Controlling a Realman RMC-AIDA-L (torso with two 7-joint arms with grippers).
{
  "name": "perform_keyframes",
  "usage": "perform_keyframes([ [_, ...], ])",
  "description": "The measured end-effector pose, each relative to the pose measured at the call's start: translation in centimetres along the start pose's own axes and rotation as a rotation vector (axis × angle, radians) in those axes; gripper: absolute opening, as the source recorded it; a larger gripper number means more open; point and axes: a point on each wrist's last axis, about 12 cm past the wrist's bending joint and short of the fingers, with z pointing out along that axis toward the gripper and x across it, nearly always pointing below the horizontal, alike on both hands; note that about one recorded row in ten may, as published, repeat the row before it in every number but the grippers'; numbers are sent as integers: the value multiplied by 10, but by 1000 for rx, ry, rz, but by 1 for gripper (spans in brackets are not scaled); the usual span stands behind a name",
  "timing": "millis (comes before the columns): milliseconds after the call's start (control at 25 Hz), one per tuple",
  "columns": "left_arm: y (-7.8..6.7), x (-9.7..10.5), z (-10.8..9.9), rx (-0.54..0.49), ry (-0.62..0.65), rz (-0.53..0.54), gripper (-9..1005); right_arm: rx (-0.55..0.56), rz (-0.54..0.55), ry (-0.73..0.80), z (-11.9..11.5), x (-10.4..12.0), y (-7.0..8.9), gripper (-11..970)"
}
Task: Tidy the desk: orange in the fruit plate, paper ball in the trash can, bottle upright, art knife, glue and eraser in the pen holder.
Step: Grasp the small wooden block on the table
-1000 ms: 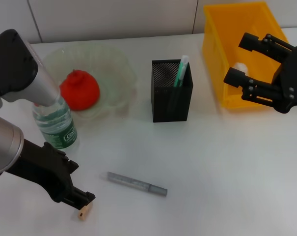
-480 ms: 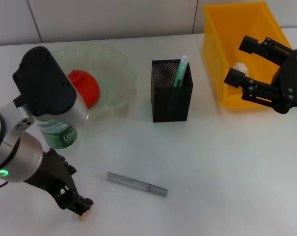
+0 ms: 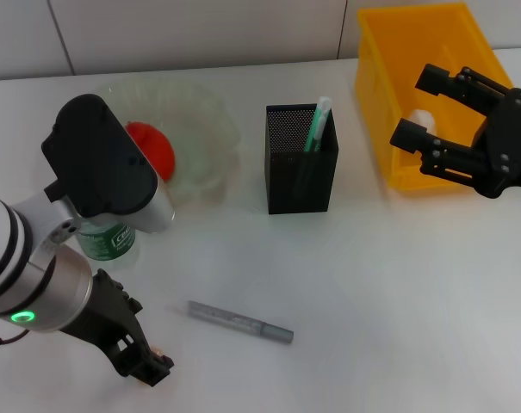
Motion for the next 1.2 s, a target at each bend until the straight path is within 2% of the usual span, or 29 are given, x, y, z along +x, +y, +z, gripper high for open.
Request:
perform_keyframes([
  [400, -7, 2, 10, -25, 38, -6, 754, -5, 10, -3, 3, 2, -2, 816],
  [960, -15, 1, 18, -5, 50, -2, 749, -6, 12, -4, 4, 2, -3, 816],
  [1200, -15, 0, 23, -5, 50, -10, 676, -4, 16, -3, 4, 4, -3, 816],
])
